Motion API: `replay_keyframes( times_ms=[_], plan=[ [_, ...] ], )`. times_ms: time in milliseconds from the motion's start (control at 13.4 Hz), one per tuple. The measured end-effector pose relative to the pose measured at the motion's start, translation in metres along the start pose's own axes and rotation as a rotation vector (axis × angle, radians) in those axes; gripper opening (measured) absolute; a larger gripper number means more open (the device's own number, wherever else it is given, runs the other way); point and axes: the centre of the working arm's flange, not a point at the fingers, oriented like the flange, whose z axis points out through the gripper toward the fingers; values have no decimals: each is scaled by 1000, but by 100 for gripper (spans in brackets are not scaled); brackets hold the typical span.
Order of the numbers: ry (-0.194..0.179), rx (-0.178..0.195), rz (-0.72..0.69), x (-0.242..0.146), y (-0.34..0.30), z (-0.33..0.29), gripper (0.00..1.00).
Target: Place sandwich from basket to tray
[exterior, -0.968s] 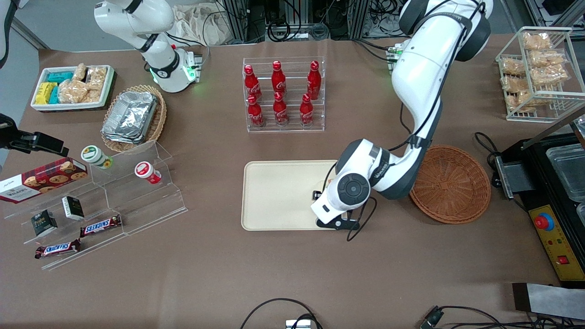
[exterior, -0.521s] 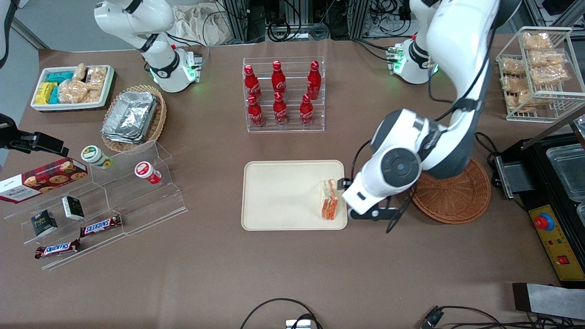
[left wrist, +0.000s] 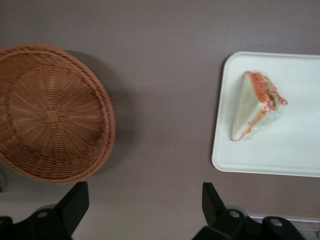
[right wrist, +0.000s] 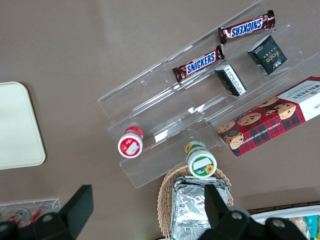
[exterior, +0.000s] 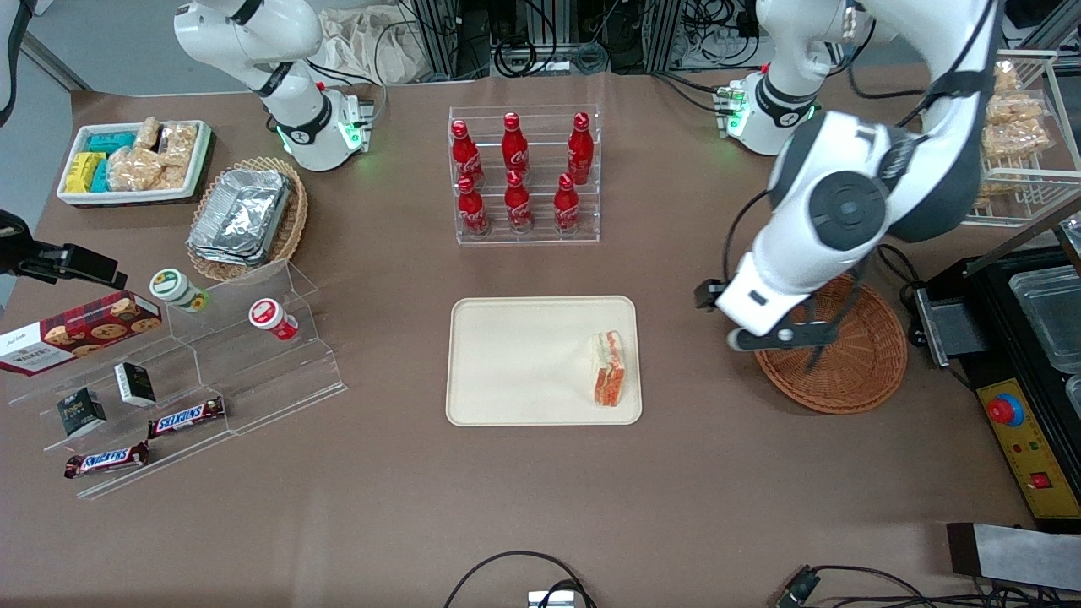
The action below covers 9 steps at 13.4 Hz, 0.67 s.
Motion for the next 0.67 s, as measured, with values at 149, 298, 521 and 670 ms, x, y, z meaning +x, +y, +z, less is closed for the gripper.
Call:
replay_keyframes(
  times_ms=[149,298,521,670],
  plan=[
    [-4,-3,8,6,-51,-16,100],
    [-39,-1,9,11,-101,-25,100],
    [-27,-18,-54,24,-160,-47,100],
    [3,-35,-97,39,-193,-60,100]
  ],
)
